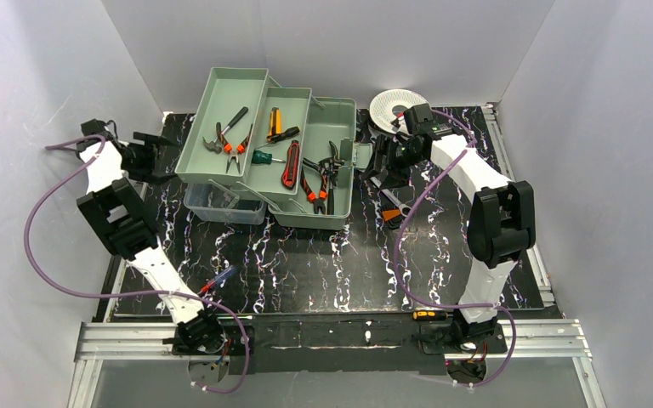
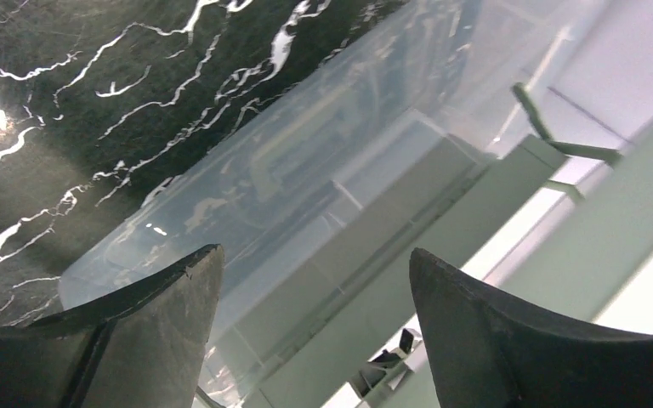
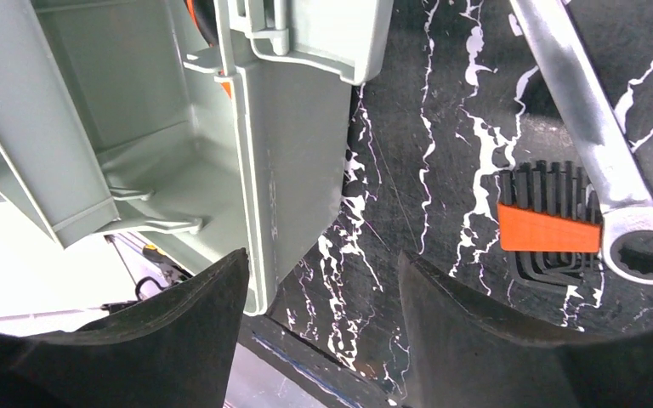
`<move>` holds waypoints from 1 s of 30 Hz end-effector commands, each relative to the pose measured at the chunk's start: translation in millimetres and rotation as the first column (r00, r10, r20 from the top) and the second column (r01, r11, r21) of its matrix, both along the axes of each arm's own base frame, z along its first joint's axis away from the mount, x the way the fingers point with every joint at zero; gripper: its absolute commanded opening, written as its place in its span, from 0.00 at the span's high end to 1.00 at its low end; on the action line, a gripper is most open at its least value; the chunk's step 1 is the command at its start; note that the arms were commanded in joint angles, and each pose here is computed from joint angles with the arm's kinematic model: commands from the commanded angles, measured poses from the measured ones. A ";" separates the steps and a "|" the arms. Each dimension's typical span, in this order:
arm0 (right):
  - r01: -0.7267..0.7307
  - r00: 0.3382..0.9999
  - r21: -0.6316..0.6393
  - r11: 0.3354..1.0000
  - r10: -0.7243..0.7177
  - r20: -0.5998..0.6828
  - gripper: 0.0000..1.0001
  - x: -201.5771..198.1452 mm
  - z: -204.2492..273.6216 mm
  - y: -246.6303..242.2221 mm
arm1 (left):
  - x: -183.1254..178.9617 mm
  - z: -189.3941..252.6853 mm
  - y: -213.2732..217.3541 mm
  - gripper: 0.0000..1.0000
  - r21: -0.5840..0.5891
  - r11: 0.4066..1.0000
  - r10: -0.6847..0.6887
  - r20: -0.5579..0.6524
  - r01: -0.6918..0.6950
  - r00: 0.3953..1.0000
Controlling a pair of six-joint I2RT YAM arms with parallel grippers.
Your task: Pack the tool kit
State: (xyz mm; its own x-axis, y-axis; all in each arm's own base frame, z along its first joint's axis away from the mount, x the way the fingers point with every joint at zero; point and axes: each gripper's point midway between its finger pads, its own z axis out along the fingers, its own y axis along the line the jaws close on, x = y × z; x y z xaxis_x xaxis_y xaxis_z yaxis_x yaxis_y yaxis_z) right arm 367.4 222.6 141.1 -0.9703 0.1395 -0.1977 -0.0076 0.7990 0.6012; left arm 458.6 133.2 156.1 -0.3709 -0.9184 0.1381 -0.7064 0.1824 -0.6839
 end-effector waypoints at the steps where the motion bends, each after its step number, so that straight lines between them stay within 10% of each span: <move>1: -0.003 1.000 0.063 0.998 0.001 0.030 0.28 7.8 7.9 9.3 | -2.3 -13.4 -22.8 0.23 -0.021 0.998 -0.059 -0.040 0.058 0.997; 14: -0.047 0.999 0.039 0.998 0.048 -0.024 0.34 5.0 -6.9 12.7 | 8.2 -27.5 -65.5 0.36 0.065 0.978 -0.199 -0.020 0.200 0.980; 30: -0.001 1.000 0.131 0.991 0.002 -0.011 0.34 9.9 28.7 39.6 | 9.1 -19.1 -77.6 0.88 0.532 0.778 -0.353 -0.067 0.333 0.933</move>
State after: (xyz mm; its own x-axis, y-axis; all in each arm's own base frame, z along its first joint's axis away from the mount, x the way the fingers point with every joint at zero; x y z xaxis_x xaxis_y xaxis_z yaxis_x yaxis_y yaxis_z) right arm 369.7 247.7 125.8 -0.9834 0.1578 -0.0894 0.0630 0.7594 0.6476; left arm 480.1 70.6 115.5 -0.6648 -0.7058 -0.2446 -0.5428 0.6814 -0.4910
